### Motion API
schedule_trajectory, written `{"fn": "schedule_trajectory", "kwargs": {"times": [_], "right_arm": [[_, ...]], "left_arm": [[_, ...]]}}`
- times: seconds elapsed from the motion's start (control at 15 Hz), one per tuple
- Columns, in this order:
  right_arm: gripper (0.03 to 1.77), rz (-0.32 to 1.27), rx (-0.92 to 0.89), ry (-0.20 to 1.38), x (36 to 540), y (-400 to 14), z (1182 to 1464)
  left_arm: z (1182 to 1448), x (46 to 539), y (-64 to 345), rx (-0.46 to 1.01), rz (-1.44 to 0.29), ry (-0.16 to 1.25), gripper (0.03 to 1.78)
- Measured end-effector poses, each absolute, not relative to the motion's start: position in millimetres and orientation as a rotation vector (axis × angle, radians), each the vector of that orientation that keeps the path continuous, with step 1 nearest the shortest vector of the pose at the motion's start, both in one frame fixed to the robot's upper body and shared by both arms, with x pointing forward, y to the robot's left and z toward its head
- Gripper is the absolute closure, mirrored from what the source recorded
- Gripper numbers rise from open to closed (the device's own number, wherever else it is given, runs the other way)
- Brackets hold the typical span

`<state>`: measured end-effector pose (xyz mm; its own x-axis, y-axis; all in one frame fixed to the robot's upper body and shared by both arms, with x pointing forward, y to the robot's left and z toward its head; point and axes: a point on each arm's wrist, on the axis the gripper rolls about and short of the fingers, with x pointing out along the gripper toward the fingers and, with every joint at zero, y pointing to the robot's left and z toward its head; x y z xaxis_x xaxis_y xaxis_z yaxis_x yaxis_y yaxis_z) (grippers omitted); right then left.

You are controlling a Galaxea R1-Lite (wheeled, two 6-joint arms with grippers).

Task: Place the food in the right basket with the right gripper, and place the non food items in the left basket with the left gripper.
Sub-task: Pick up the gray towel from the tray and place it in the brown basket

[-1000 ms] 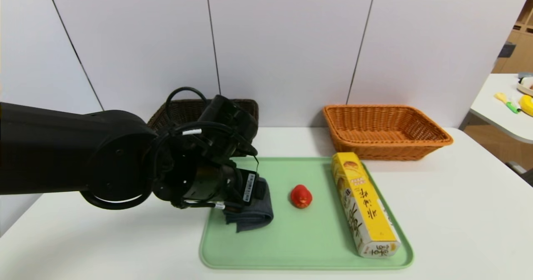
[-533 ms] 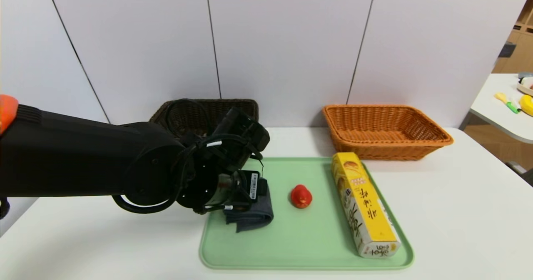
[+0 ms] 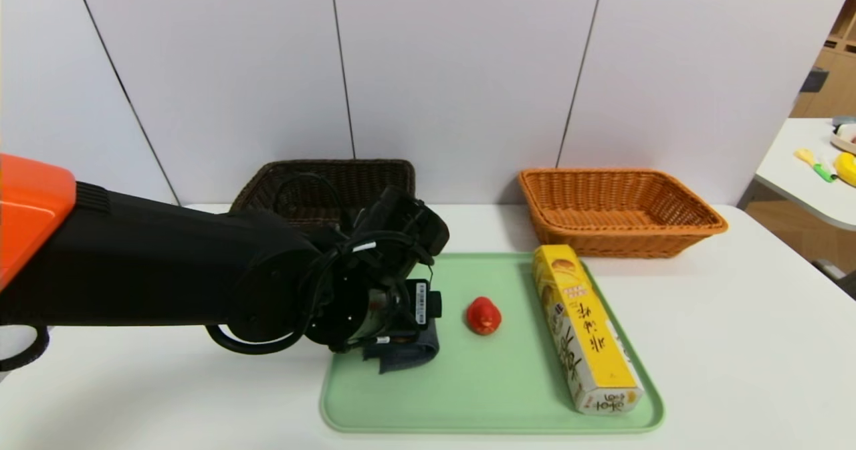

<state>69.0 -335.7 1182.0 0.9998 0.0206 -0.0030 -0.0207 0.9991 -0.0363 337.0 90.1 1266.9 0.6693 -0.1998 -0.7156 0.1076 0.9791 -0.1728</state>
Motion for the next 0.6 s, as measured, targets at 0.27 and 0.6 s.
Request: {"fn": "schedule_trajectory", "kwargs": {"times": [0.27,0.6], "right_arm": [[0.10,0.021,-0.036,0.003,69.0,-335.7,1182.0],[0.10,0.021,-0.036,0.003,69.0,-335.7,1182.0]], "left_arm": [[1255.6,339.9,87.4,-0.098,-0.160,0.843,0.12],[1243.8,344.3,84.1,-0.066,-0.118,0.844,0.12]]}}
